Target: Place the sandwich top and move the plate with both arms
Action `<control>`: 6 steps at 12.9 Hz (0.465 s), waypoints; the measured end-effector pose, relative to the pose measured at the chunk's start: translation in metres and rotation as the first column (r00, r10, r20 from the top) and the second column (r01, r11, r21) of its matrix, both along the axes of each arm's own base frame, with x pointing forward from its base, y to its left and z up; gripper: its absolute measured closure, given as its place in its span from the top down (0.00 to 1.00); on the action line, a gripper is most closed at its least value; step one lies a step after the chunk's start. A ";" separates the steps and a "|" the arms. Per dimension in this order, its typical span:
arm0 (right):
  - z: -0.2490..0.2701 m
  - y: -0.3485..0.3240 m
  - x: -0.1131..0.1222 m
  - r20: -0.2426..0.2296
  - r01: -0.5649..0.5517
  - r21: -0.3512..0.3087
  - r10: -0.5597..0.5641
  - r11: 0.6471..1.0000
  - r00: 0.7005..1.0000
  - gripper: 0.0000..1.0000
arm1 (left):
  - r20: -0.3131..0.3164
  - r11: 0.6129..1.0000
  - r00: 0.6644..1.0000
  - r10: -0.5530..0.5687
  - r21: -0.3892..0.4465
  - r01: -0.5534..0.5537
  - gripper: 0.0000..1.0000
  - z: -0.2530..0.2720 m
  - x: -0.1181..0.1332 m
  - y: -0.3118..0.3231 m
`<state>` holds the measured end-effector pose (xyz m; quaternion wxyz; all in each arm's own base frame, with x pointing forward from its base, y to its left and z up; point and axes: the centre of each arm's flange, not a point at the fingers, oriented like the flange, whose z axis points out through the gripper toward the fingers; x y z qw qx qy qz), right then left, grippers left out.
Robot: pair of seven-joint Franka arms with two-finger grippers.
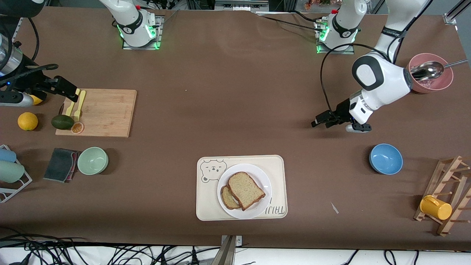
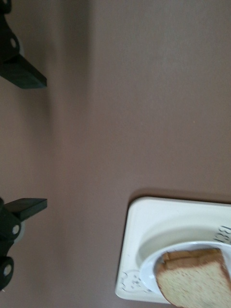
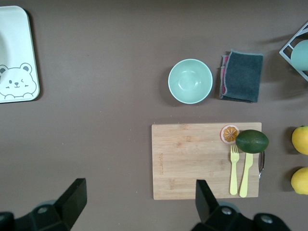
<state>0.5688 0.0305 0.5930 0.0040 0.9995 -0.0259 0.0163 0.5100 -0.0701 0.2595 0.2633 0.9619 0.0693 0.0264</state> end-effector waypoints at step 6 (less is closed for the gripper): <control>0.001 0.000 0.000 0.003 -0.001 0.000 0.001 1.000 1.000 1.00 | -0.137 0.986 0.988 -0.074 0.138 0.093 1.00 0.040 -0.004 0.043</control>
